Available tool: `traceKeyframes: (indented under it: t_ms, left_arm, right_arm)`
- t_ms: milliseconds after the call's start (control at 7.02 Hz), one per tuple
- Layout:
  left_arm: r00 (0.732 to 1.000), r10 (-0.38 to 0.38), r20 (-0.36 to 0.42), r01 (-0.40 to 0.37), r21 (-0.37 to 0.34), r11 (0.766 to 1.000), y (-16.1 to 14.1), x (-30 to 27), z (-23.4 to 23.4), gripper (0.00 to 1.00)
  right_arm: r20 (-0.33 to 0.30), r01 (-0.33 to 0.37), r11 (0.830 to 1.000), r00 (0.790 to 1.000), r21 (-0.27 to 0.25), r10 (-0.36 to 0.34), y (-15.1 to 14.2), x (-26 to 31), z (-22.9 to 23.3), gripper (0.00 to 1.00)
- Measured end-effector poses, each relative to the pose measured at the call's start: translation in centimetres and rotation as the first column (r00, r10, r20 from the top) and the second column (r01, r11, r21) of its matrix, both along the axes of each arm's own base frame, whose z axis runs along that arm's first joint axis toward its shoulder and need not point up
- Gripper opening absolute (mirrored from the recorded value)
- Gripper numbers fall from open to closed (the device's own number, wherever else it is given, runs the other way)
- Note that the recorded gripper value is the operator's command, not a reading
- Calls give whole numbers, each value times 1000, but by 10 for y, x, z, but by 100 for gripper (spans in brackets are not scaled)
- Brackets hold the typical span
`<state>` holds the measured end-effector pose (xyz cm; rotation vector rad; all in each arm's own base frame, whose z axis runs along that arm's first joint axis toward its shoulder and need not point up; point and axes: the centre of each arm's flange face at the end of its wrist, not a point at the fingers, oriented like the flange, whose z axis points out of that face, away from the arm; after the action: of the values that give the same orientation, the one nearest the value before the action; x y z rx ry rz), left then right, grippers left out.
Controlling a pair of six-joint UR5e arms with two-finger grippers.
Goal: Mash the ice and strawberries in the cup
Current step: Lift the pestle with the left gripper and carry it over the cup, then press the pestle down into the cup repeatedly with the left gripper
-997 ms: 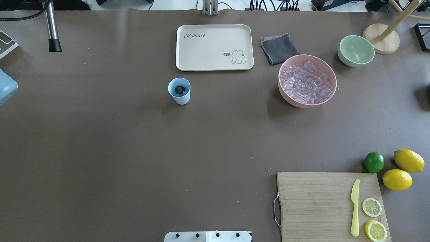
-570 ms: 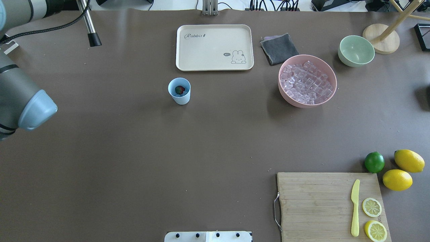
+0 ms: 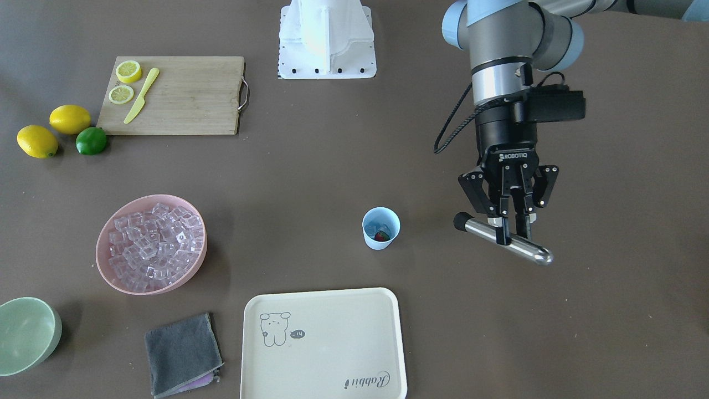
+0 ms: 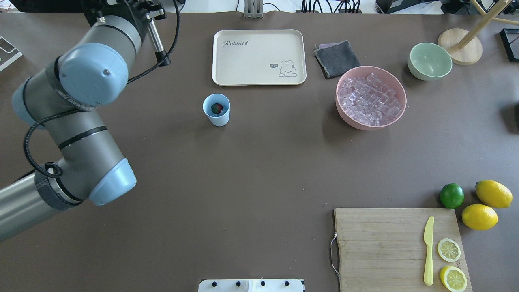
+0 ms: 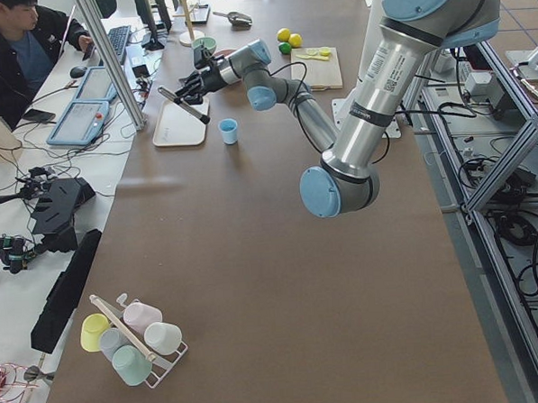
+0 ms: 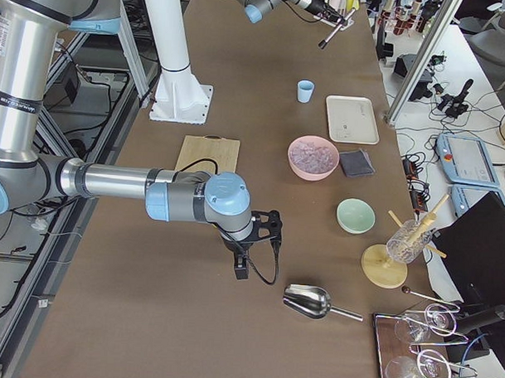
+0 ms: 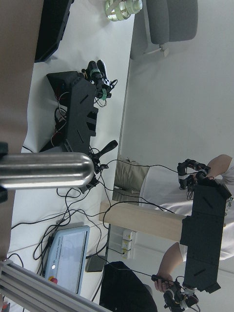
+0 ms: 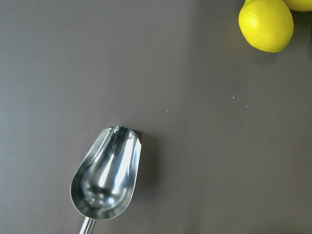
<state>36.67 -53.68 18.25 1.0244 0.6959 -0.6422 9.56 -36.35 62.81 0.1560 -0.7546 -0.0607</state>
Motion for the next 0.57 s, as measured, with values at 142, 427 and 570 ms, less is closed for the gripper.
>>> traceKeyframes:
  t_ms: [142, 427, 570]
  left_arm:
    - [999, -31, 7, 31, -4, 1000, 19, 36, -8, 0]
    - [997, -72, 10, 72, 4, 997, 37, 90, -19, 0]
    - [997, -83, 7, 83, -1, 997, 36, 105, -19, 0]
  right_arm:
    - [1, 0, 1000, 1000, -3, 0, 1, 0, 1, 100]
    - [2, 1, 1000, 1000, -6, -1, 2, -1, 2, 100]
    - [3, 1, 1000, 1000, -7, -1, 2, -1, 3, 100]
